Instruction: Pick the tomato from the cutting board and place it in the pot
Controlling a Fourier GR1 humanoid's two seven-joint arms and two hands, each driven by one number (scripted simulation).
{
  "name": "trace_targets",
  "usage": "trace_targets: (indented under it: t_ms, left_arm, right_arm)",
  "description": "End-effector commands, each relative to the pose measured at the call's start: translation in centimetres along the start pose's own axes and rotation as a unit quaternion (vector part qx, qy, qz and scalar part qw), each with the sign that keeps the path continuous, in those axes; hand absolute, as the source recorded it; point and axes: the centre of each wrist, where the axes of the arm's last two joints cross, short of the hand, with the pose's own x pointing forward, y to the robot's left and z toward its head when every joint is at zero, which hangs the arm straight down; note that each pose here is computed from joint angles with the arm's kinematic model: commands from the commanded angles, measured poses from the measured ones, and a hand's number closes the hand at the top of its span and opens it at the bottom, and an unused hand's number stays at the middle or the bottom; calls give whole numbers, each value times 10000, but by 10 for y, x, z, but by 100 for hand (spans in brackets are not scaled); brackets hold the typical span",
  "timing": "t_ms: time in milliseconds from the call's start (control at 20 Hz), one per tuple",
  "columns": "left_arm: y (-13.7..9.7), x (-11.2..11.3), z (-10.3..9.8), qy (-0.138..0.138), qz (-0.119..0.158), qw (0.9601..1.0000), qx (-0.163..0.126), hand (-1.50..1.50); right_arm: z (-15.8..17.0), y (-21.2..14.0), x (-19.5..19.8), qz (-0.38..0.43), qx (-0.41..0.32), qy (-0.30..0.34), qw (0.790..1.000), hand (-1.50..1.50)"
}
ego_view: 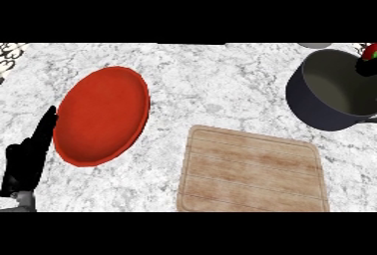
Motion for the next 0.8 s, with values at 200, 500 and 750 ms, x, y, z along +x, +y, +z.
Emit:
trace_targets:
  t_ms: [200,500,750]
  left_arm:
    - [-8,4,1,30,68,9999,-101,0]
    - [13,-2,4,-8,-44,9999,-110,0]
    - [1,9,0,56,37,10000,-71,0]
  right_arm:
    - [-11,47,-27,-859,442,452,9943,-150]
    - [-23,45,-41,-1377,523,193,9889,-150]
    - [-22,44,-20,-2195,-193,-155,9753,-150]
